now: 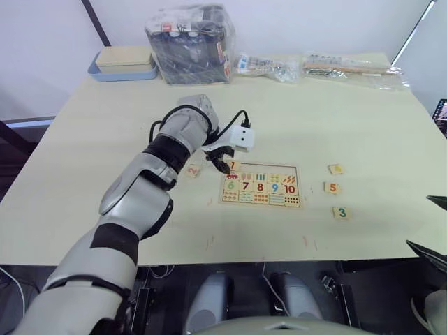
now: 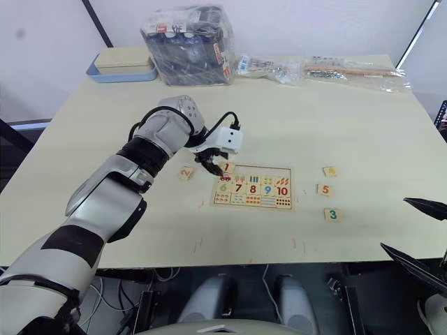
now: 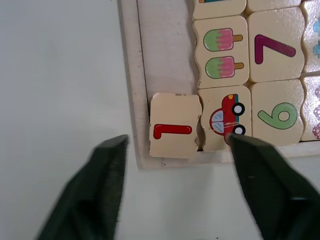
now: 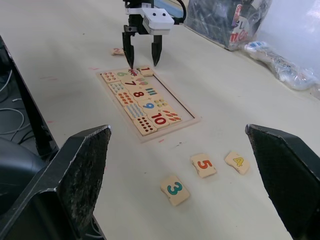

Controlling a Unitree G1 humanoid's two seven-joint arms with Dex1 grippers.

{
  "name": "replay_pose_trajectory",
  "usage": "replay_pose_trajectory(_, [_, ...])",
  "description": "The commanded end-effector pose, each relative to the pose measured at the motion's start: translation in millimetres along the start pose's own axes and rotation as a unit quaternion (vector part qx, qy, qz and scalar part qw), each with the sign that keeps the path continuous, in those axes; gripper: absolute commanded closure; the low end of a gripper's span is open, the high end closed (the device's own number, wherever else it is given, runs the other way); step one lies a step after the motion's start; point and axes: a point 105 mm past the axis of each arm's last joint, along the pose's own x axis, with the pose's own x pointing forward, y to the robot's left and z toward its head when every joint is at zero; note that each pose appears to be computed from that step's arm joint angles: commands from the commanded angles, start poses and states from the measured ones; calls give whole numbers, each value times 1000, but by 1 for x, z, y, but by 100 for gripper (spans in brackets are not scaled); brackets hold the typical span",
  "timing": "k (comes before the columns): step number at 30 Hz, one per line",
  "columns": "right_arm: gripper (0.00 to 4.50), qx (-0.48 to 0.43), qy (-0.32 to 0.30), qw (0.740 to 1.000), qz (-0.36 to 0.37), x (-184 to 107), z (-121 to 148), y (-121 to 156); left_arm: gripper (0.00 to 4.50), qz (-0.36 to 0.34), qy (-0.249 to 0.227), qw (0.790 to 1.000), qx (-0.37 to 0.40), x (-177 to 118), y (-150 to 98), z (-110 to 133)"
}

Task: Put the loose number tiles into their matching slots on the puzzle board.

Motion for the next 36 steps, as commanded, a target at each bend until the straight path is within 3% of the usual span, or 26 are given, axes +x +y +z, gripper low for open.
replay_pose_trajectory(1, [0, -17, -4, 1000, 12, 4, 7, 1, 125, 29, -28, 999, 4, -26, 10, 9])
replay_pose_trajectory(11, [0, -21, -8, 1000, 10, 7, 6, -1, 125, 53, -154, 986, -17, -47, 15, 10])
replay_pose_trajectory(20, [0, -21, -11, 1000, 8, 9, 6, -1, 125, 95, -196, 976, 0, -36, 21, 7])
replay_pose_trajectory(27, [0, -20, -14, 1000, 6, 10, 5, 0, 425, 109, -196, 975, 0, -23, 20, -3])
replay_pose_trajectory(28, [0, -20, -14, 1000, 5, 10, 5, 0, 445, 109, -195, 975, -4, -21, 20, -5])
replay_pose_trajectory(36, [0, -18, -15, 1000, 2, 10, 3, 1, 445, 113, -183, 976, -11, -10, 19, -11])
